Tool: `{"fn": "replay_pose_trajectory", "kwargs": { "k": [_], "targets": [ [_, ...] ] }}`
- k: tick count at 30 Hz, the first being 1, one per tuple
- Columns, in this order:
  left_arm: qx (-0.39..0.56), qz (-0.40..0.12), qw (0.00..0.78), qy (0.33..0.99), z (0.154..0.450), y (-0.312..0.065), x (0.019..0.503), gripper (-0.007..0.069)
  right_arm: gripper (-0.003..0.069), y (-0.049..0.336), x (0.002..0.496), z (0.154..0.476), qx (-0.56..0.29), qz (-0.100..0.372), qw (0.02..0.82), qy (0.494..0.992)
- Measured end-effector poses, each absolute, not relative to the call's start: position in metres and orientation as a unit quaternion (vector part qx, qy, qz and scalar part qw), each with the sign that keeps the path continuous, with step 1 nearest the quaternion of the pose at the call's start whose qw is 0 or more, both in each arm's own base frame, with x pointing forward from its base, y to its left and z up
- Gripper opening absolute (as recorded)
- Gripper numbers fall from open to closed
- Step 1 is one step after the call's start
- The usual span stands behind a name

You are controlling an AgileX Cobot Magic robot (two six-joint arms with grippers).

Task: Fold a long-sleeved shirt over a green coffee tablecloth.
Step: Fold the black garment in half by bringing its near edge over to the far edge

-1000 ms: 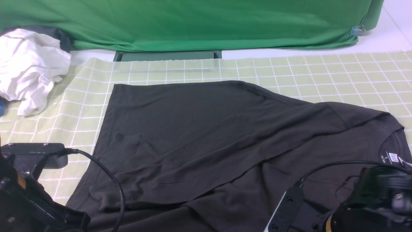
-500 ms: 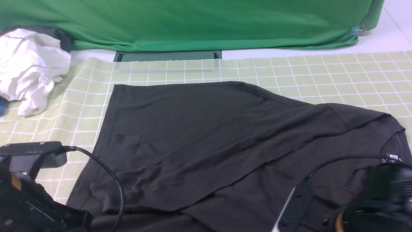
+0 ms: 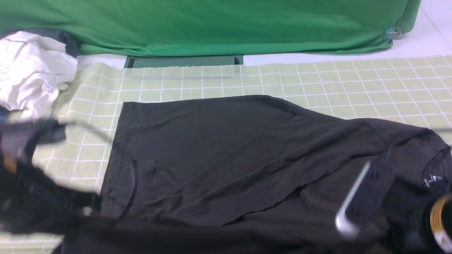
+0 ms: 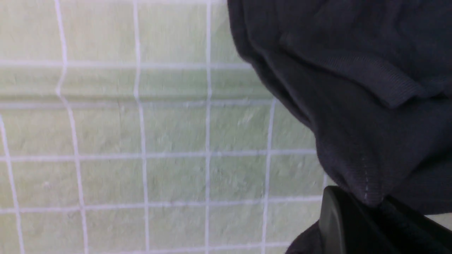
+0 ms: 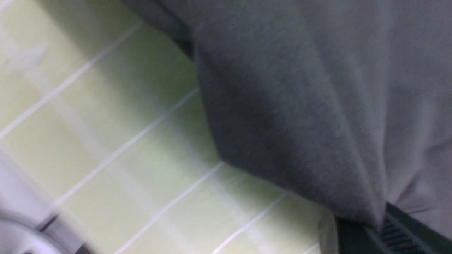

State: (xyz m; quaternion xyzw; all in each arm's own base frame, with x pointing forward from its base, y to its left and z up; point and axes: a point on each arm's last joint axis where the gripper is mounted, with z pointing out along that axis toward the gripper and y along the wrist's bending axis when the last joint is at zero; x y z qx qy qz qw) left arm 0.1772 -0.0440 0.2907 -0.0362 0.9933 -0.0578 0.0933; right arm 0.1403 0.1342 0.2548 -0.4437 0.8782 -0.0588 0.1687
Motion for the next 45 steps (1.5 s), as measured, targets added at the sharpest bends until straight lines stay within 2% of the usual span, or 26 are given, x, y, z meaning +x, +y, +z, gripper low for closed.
{"fn": "replay_pose_trajectory", "kwargs": {
  "k": [8,16,26,35,40,45],
  "targets": [
    [-0.034,-0.054,0.131,0.989,0.305,-0.059,0.256,0.0016,0.0027,0.124,0.206,0.283,-0.405,-0.078,0.207,0.887],
    [-0.043,-0.04,0.123,0.991,0.291,-0.064,0.338,0.0016,0.0027,0.128,0.276,0.286,-0.387,-0.087,0.2,0.896],
    [-0.107,-0.033,0.104,0.988,0.256,-0.022,0.414,0.0016,0.0027,0.152,0.365,0.256,-0.379,-0.089,0.203,0.899],
    [-0.133,-0.038,0.082,0.987,0.22,-0.006,0.435,0.002,0.0035,0.174,0.414,0.21,-0.38,-0.087,0.19,0.901],
    [-0.133,-0.039,0.11,0.984,0.215,-0.006,0.442,0.0069,0.0114,0.179,0.423,0.198,-0.375,-0.081,0.21,0.899],
    [-0.125,-0.026,0.149,0.981,0.223,-0.003,0.45,0.0188,0.0272,0.182,0.43,0.204,-0.343,-0.073,0.254,0.901]
  ]
}}
